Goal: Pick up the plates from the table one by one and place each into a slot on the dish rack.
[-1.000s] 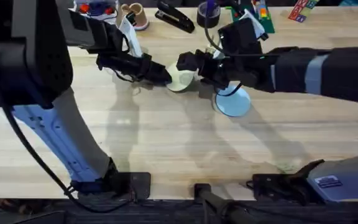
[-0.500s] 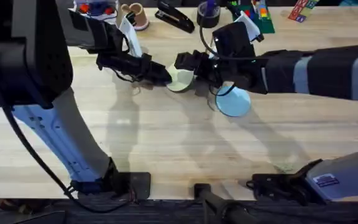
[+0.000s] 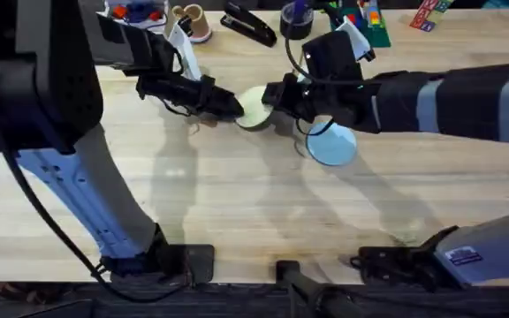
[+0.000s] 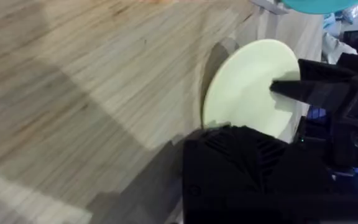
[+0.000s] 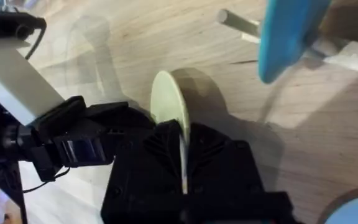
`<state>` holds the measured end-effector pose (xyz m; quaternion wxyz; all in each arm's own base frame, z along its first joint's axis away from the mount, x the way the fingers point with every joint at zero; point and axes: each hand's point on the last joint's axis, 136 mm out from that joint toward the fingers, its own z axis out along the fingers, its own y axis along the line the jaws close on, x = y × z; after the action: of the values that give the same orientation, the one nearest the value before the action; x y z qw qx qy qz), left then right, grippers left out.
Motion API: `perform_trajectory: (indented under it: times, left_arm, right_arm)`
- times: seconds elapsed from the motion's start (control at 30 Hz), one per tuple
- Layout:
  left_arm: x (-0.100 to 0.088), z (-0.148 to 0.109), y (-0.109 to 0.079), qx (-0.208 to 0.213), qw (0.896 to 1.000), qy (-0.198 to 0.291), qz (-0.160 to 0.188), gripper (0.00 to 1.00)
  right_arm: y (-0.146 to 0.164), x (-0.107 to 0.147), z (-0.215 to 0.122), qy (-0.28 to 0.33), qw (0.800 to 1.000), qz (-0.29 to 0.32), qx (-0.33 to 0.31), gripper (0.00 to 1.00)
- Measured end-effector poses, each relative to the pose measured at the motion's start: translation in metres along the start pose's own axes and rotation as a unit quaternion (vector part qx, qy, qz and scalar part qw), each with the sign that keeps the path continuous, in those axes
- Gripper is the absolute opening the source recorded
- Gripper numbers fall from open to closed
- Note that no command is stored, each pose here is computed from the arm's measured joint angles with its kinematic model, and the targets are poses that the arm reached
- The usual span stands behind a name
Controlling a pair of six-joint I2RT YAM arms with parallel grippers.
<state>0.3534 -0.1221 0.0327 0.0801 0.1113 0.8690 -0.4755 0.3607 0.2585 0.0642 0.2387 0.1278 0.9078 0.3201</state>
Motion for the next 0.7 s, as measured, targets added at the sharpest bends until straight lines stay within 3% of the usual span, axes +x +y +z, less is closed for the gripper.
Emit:
perform_trajectory:
  times: [0.53,0.7]
  left_arm:
    - [0.0,-0.001,-0.001,-0.004,1.0,0.001,0.0,0.041]
    - [-0.003,-0.01,-0.001,-0.046,0.999,0.002,0.021,0.041]
  right_arm:
    - [0.003,0.002,-0.004,0.006,1.0,-0.011,-0.004,0.031]
    - [0.009,0.003,-0.022,0.005,1.0,-0.025,0.002,0.031]
